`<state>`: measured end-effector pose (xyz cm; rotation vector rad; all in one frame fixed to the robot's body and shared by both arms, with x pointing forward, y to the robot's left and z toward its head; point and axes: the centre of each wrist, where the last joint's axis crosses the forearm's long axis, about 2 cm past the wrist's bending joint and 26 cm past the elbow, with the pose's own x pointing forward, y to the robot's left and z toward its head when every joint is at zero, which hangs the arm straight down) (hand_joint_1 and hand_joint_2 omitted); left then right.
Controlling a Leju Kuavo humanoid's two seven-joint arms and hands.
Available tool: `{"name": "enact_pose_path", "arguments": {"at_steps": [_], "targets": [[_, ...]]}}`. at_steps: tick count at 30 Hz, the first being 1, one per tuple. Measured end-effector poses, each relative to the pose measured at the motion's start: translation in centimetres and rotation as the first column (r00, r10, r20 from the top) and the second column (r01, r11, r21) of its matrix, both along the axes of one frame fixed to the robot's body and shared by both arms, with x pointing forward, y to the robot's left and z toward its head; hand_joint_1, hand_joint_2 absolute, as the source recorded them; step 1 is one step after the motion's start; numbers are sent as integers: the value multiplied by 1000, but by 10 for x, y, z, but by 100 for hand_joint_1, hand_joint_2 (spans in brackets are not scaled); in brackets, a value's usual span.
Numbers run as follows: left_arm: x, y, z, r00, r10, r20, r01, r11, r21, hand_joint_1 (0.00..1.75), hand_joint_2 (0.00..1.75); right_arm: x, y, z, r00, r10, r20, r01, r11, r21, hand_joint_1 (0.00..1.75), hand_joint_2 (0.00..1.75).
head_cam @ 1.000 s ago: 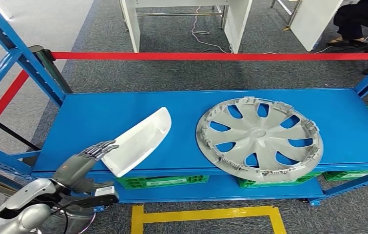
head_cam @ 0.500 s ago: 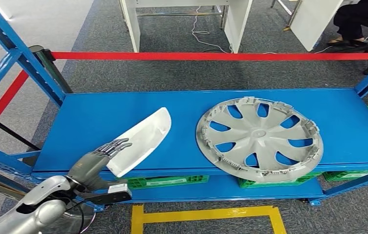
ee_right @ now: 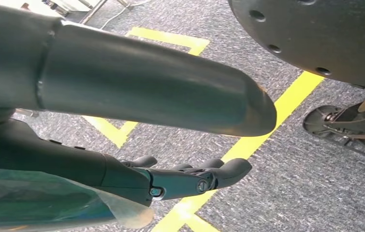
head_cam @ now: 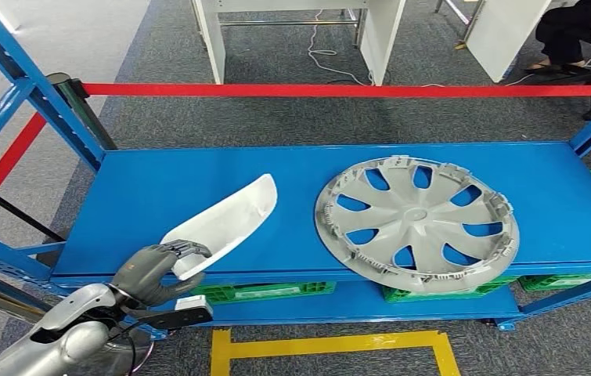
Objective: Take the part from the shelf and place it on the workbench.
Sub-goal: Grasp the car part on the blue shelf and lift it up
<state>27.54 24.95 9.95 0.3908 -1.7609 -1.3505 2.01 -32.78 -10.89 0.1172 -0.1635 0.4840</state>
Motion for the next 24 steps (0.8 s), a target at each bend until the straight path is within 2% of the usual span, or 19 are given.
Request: {"name": "enact_pose_path", "arguments": {"at_steps": [7, 13, 18, 24], "targets": [[2, 2, 2, 1000, 13, 20, -13, 1000, -4, 175, 175, 0, 0, 0, 1000, 0, 0, 0, 1000, 0, 0, 0], [6, 5, 8, 988, 54, 142, -53, 999, -13, 175, 175, -1, 0, 0, 1000, -5, 1, 5, 1000, 0, 0, 0], [8, 7, 21, 941, 105, 321, -96, 994, -44, 175, 175, -4, 0, 0, 1000, -21, 6, 21, 1000, -4, 0, 0], [10, 9, 39, 871, 123, 476, -106, 992, -61, 175, 175, -5, 0, 0, 1000, -29, 7, 29, 1000, -10, 0, 0]]}}
